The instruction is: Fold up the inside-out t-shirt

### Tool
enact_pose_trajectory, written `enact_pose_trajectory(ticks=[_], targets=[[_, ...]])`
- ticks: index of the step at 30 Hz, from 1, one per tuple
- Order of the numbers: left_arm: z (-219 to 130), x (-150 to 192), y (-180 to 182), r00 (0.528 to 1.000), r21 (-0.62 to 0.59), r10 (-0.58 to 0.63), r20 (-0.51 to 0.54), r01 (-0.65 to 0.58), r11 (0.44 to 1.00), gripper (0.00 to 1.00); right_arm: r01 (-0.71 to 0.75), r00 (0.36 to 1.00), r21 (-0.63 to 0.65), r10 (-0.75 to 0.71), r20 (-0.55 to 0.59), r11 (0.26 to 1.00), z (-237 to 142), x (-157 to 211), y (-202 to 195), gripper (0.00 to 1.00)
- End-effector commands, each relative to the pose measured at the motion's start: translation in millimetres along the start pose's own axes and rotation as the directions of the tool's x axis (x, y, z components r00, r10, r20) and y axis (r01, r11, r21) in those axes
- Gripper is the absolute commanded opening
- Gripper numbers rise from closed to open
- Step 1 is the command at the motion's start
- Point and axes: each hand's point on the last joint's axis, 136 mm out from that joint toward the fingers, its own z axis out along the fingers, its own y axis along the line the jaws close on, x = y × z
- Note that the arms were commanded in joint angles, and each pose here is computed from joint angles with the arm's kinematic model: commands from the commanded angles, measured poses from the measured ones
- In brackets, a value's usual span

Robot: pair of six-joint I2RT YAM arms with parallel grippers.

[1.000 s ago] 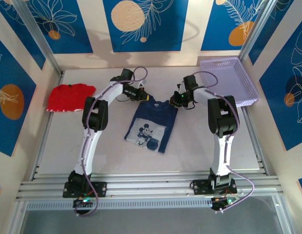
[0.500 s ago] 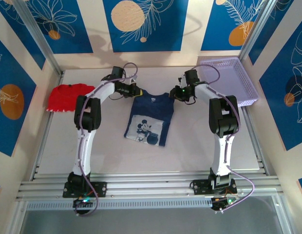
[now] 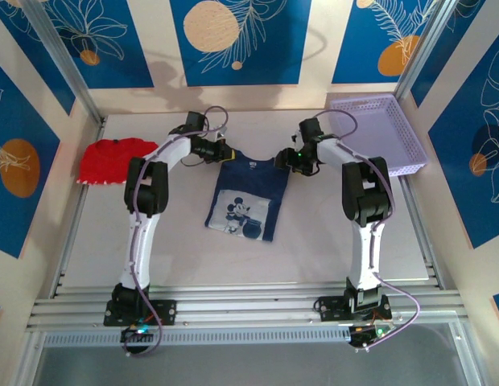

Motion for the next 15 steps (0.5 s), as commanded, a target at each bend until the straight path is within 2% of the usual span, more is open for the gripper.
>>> enact_pose_trajectory(ticks=[1, 6, 8, 11, 15], targets=[[1, -4, 3, 1.0, -0.005, 0.005, 0.002, -0.005, 1.0, 0.0, -0.015, 0.998, 0.019, 0.016, -0.058, 1.0, 18, 13, 6, 0.67], [0, -3, 3, 1.0, -0.003, 0.007, 0.0, -0.007, 1.0, 0.0, -0.017, 0.997, 0.047, 0.02, -0.081, 0.999, 31, 21, 11, 0.63], [0, -2, 2, 1.0, -0.004, 0.013, -0.002, -0.013, 1.0, 0.0, -0.012, 0.996, 0.044, 0.016, -0.083, 0.999, 35, 21, 15, 0.57], [0, -2, 6, 1.0, -0.021, 0.016, -0.002, -0.016, 1.0, 0.0, -0.012, 0.997, 0.029, 0.014, -0.078, 1.0, 39, 16, 21, 0.45], [1, -2, 10, 1.0, -0.042, 0.02, -0.005, -0.02, 0.999, 0.0, -0.008, 0.999, 0.022, 0.009, -0.042, 1.0, 37, 4, 24, 0.23]])
